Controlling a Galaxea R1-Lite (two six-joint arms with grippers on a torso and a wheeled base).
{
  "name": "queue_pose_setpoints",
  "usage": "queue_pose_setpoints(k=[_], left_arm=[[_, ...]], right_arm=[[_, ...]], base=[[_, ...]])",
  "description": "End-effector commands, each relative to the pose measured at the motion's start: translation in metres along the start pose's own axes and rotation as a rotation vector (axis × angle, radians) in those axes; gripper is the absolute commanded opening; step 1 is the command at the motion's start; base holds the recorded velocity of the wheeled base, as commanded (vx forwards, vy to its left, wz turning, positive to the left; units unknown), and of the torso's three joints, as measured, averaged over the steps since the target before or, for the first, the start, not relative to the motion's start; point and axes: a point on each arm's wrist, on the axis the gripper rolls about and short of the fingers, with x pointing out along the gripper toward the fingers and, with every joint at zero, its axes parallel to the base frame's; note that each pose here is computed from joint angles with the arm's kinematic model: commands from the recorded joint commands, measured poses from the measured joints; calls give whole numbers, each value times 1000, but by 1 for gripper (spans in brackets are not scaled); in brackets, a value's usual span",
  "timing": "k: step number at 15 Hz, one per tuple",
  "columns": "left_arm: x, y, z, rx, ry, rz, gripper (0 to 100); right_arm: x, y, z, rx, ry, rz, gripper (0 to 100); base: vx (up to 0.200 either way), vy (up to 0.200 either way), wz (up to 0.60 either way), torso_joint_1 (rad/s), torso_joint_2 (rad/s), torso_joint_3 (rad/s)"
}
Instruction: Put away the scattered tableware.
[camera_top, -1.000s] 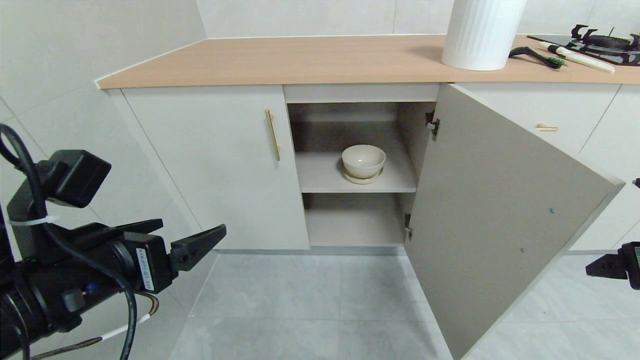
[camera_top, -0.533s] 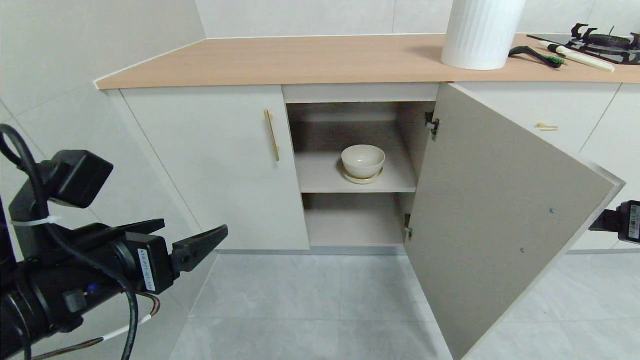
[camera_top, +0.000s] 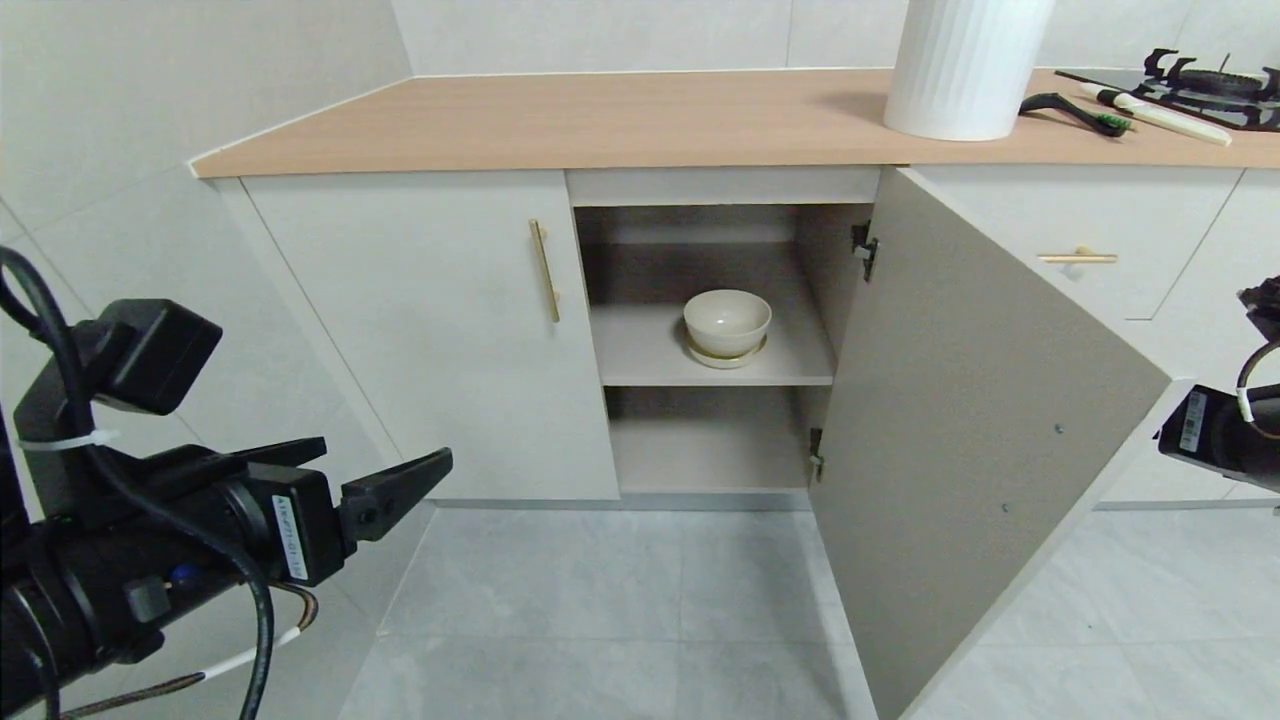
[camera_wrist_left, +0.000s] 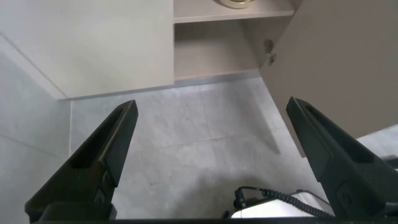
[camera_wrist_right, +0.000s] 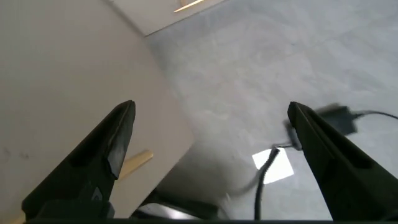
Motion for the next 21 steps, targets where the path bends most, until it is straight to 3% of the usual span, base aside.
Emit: queue_pose_setpoints(k=[1, 4, 8, 11, 16, 21], left_arm=[[0, 0, 0, -1, -1, -1, 100], [0, 0, 0, -1, -3, -1, 100], [-2, 0, 1, -3, -12, -3, 100], [-1, 0, 0, -2, -7, -2, 100], [-1, 1, 3, -6, -18, 4, 100], [-1, 0, 6, -8, -26, 4, 100]], right_arm=[[7, 1, -6, 1, 15, 20, 100], [8, 11, -13, -8, 25, 93, 100], [4, 43, -26, -62, 70, 246, 100], [11, 78, -29, -113, 36, 414, 100], [35, 125, -38, -172, 92, 486, 100], [48, 154, -58, -148, 66, 571, 100]], base=[[0, 0, 0, 0, 0, 0], [0, 0, 0, 0, 0, 0], [0, 0, 0, 0, 0, 0], [0, 0, 0, 0, 0, 0], [0, 0, 0, 0, 0, 0], [0, 0, 0, 0, 0, 0]])
